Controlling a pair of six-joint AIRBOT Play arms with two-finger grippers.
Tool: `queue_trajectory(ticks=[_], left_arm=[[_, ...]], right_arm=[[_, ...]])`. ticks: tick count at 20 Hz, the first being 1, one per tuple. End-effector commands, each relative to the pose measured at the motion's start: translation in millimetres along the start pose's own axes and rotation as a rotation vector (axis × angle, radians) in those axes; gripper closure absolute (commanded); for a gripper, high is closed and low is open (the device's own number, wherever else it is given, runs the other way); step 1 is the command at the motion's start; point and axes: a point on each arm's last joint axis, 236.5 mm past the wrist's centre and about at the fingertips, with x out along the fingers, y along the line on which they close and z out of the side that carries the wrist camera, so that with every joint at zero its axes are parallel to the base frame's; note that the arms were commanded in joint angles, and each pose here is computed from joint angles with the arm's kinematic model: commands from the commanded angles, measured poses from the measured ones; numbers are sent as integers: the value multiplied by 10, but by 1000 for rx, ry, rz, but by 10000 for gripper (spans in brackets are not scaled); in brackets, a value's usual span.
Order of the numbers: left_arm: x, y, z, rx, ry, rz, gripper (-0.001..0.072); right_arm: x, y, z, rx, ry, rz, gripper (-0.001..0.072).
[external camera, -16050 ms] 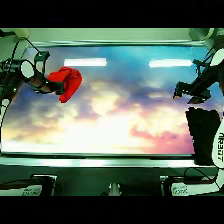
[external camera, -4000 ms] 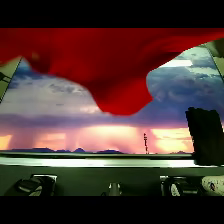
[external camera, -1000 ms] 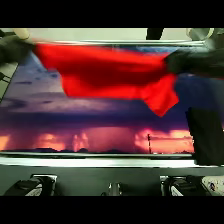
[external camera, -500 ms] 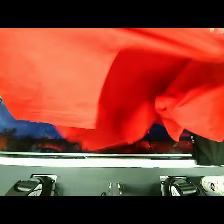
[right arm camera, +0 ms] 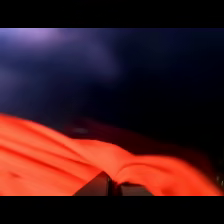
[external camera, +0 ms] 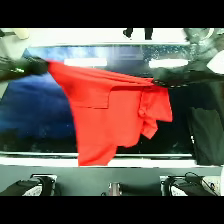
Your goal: Fold the shirts.
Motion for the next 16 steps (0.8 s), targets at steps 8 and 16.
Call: queue_trajectory(ticks=[8,16], left_arm=[[1422,64,-1445,-505,449,-63,187],[481,792,-2259,-460,779,-28,107]], right_arm=[[1508,-202,58,341,101,172,320],[474,-1475,-1124,392,492,-2,181]])
